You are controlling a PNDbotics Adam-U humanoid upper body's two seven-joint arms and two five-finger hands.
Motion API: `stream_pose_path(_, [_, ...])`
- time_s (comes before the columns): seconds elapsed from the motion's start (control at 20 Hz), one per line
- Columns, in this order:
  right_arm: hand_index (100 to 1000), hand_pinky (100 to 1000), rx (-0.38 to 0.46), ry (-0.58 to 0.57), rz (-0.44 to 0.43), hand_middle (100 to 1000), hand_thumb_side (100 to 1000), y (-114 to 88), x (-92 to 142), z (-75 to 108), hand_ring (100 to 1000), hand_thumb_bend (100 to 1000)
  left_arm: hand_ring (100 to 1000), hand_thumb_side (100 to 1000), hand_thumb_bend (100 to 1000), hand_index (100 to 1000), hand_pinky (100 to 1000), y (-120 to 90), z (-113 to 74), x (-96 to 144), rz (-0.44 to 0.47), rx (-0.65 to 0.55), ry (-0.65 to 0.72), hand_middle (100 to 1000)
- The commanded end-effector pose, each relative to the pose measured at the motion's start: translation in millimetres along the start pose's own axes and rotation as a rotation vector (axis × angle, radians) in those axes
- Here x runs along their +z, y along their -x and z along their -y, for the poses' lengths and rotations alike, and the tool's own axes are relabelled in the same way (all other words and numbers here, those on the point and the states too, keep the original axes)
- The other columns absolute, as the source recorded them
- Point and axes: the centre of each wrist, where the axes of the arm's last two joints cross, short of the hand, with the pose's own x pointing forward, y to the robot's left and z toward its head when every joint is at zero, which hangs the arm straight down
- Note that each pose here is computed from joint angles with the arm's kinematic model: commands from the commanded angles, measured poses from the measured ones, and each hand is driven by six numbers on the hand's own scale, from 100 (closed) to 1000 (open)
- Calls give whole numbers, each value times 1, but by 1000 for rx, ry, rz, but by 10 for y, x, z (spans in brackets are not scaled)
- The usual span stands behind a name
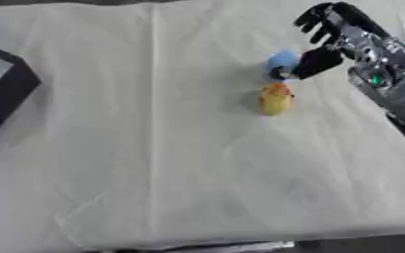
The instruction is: Pick up the objects with one hand, pass them to the other hand, and then place them into the box on the other side of the table.
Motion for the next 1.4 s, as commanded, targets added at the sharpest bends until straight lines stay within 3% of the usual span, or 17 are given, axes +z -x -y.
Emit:
stream_pose_path(0.05, [783,717,39,44,-55,722,250,23,-65,99,727,670,706,490,232,731,805,-36,-98,-12,14,-23,-25,611])
stream_pose_path(1.0, [771,699,-56,-79,-139,704,277,75,-200,30,724,686,708,490,240,732,802,-27,-71,-23,5,-40,-16,613])
stream_pose_path(1.4, [778,718,-43,-98,-174,712,289,128,-244,-49,739,688,708,491,236,731,803,-37,-63,-24,12,-43,-11,613])
